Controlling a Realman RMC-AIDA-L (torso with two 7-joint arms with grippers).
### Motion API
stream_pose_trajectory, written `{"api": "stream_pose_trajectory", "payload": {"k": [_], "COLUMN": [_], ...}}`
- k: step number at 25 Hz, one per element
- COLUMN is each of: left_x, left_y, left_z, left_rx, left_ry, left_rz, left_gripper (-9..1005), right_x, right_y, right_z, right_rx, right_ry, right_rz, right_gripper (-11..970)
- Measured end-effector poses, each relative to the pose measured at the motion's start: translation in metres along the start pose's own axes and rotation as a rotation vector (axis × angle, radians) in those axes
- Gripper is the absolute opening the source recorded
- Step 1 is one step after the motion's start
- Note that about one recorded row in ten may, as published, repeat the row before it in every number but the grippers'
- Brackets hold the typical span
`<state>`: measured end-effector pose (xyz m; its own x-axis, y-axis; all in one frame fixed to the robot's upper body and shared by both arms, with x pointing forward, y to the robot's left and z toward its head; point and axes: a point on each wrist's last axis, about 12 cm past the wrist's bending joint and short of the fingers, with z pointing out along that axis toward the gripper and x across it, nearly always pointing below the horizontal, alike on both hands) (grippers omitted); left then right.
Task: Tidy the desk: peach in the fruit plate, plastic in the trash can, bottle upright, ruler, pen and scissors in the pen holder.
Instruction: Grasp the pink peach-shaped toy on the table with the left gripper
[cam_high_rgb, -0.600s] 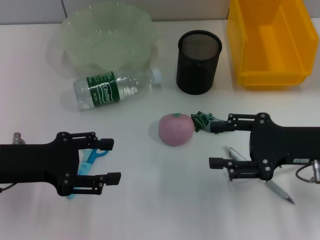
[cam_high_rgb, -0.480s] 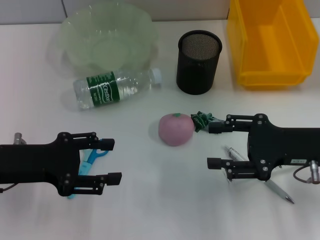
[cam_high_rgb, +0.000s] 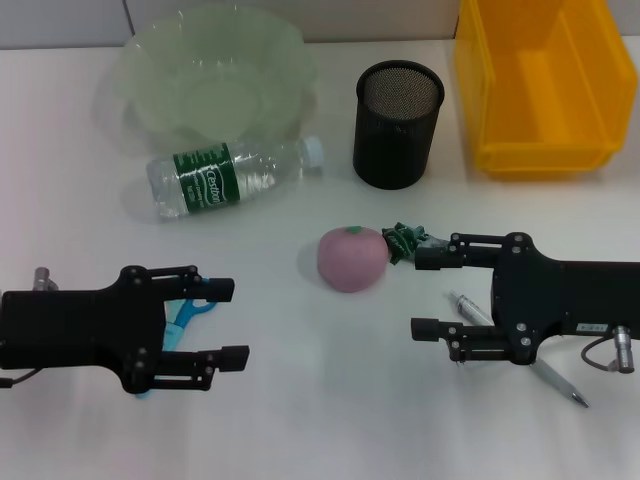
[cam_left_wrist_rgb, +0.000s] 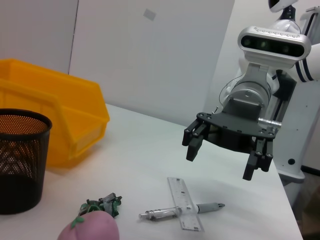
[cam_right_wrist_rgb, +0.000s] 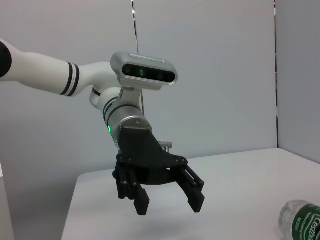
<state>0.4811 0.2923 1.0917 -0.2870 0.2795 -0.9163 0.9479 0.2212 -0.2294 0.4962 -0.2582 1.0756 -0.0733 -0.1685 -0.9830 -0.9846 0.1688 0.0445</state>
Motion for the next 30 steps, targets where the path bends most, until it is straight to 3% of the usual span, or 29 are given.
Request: {"api": "stream_pose_trajectory", "payload": {"k": [30], "left_x": [0.005], "left_y": [-0.002], "left_z": [0.003], "left_rx": [0.004], "left_ry": [-0.003], "left_rz": [-0.016], "left_gripper": [768], "right_x": [0.012], "right_y": [0.01], "right_z": [0.005], "right_rx": [0.0], "right_ry": [-0.044], "right_rz": [0.034], "right_gripper": [703]}}
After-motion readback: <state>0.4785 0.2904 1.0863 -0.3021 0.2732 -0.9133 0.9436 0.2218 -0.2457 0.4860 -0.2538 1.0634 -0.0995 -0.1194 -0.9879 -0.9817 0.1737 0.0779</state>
